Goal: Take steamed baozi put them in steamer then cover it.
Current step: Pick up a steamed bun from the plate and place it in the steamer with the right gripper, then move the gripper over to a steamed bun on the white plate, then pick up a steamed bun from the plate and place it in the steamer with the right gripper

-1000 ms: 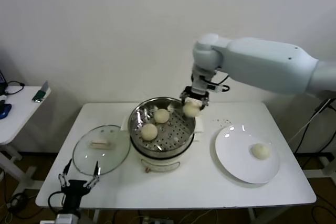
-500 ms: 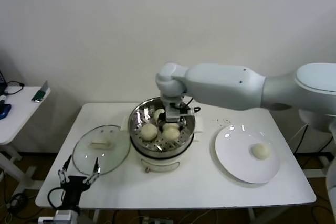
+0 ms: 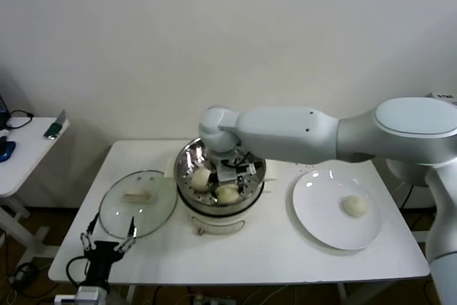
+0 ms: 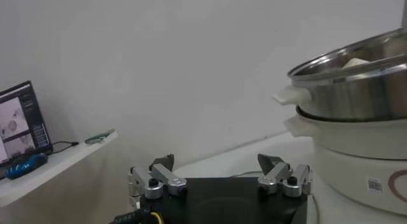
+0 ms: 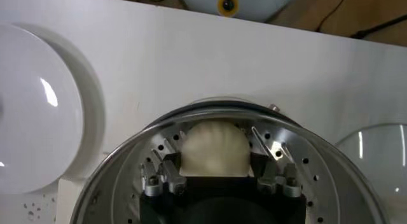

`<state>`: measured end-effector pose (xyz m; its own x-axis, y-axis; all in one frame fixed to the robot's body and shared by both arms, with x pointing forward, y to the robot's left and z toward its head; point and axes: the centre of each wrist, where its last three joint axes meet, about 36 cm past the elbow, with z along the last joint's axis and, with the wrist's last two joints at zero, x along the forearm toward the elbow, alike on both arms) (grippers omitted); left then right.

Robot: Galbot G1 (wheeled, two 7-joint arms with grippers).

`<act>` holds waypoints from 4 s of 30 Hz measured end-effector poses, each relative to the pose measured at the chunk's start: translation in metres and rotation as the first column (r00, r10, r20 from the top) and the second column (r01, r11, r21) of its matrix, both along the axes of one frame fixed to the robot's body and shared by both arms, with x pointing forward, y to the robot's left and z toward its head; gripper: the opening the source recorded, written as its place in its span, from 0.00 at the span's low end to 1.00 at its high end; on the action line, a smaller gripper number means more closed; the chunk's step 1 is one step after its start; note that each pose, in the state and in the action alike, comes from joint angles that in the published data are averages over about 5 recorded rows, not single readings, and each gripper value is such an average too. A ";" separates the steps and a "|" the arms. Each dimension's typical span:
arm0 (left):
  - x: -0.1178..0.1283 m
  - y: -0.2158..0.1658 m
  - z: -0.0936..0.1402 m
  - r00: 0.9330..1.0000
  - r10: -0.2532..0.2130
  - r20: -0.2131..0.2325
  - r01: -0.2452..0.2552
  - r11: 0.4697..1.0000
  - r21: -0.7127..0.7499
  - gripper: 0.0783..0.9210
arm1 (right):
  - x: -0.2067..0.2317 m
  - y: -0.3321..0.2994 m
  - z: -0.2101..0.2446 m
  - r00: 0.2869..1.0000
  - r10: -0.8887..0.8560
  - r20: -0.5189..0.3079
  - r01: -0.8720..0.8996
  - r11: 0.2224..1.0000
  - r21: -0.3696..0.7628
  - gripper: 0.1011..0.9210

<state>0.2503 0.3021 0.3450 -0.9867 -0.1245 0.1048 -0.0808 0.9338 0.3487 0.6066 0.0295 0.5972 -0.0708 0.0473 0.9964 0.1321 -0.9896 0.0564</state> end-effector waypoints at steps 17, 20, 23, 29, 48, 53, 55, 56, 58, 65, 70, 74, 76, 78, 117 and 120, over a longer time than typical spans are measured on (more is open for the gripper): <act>-0.001 0.000 0.000 1.000 0.018 -0.003 -0.018 1.000 0.015 0.88 | 0.024 -0.024 0.040 0.995 -0.071 0.067 0.069 0.997 0.022 0.88; -0.002 -0.001 0.000 1.000 0.017 -0.004 -0.017 1.000 0.019 0.88 | 0.036 -0.045 0.056 0.985 -0.157 0.074 0.153 0.987 0.059 0.88; -0.002 -0.003 0.001 1.000 0.014 -0.002 -0.014 1.000 0.022 0.88 | 0.048 -0.074 0.070 0.958 -0.279 0.063 0.270 0.955 0.120 0.88; -0.002 -0.007 0.004 1.000 0.009 0.002 -0.009 0.999 0.031 0.88 | 0.064 -0.150 0.082 0.820 -0.572 -0.013 0.554 0.788 0.270 0.88; -0.007 -0.014 0.004 1.000 0.006 -0.005 -0.006 0.998 0.066 0.88 | 0.034 -0.416 -0.038 0.077 -0.974 -0.212 0.970 0.024 0.243 0.88; -0.008 -0.014 0.001 1.000 0.008 -0.014 -0.007 0.998 0.067 0.88 | 0.020 -0.455 -0.074 -0.032 -0.979 -0.199 0.977 -0.073 0.200 0.88; -0.009 -0.014 0.000 1.000 0.009 -0.017 -0.008 0.998 0.068 0.88 | 0.017 -0.467 -0.083 -0.064 -0.980 -0.190 0.976 -0.100 0.191 0.88; -0.009 -0.014 0.000 1.000 0.010 -0.018 -0.009 0.998 0.068 0.88 | 0.016 -0.472 -0.087 -0.077 -0.980 -0.185 0.976 -0.113 0.187 0.88; -0.009 -0.014 -0.001 1.000 0.011 -0.019 -0.010 0.998 0.069 0.88 | 0.014 -0.481 -0.094 -0.101 -0.979 -0.175 0.975 -0.133 0.181 0.88; -0.012 -0.012 -0.002 1.000 0.018 -0.026 -0.016 0.997 0.075 0.88 | 0.012 -0.497 -0.116 -0.153 -0.977 -0.146 0.971 -0.176 0.163 0.88; -0.014 -0.010 -0.005 0.999 0.021 -0.034 -0.018 0.997 0.077 0.88 | 0.014 -0.499 -0.127 -0.167 -0.977 -0.135 0.969 -0.188 0.161 0.88; -0.016 -0.011 -0.007 0.999 0.022 -0.039 -0.019 0.997 0.075 0.88 | 0.018 -0.497 -0.133 -0.166 -0.978 -0.126 0.969 -0.185 0.163 0.88; -0.016 -0.011 -0.007 0.999 0.022 -0.039 -0.019 0.997 0.075 0.88 | 0.020 -0.496 -0.136 -0.163 -0.979 -0.122 0.970 -0.181 0.164 0.88; -0.016 -0.011 -0.008 0.999 0.023 -0.039 -0.020 0.997 0.075 0.88 | 0.022 -0.494 -0.139 -0.159 -0.980 -0.117 0.971 -0.177 0.163 0.88; -0.014 -0.017 -0.007 1.000 -0.003 -0.022 0.004 0.999 0.046 0.88 | 0.074 -0.436 -0.042 -0.171 -0.952 -0.253 0.949 -0.228 0.216 0.71; -0.014 -0.019 -0.006 1.000 -0.014 -0.017 0.015 0.999 0.037 0.88 | 0.087 -0.414 -0.008 -0.155 -0.945 -0.287 0.944 -0.227 0.240 0.72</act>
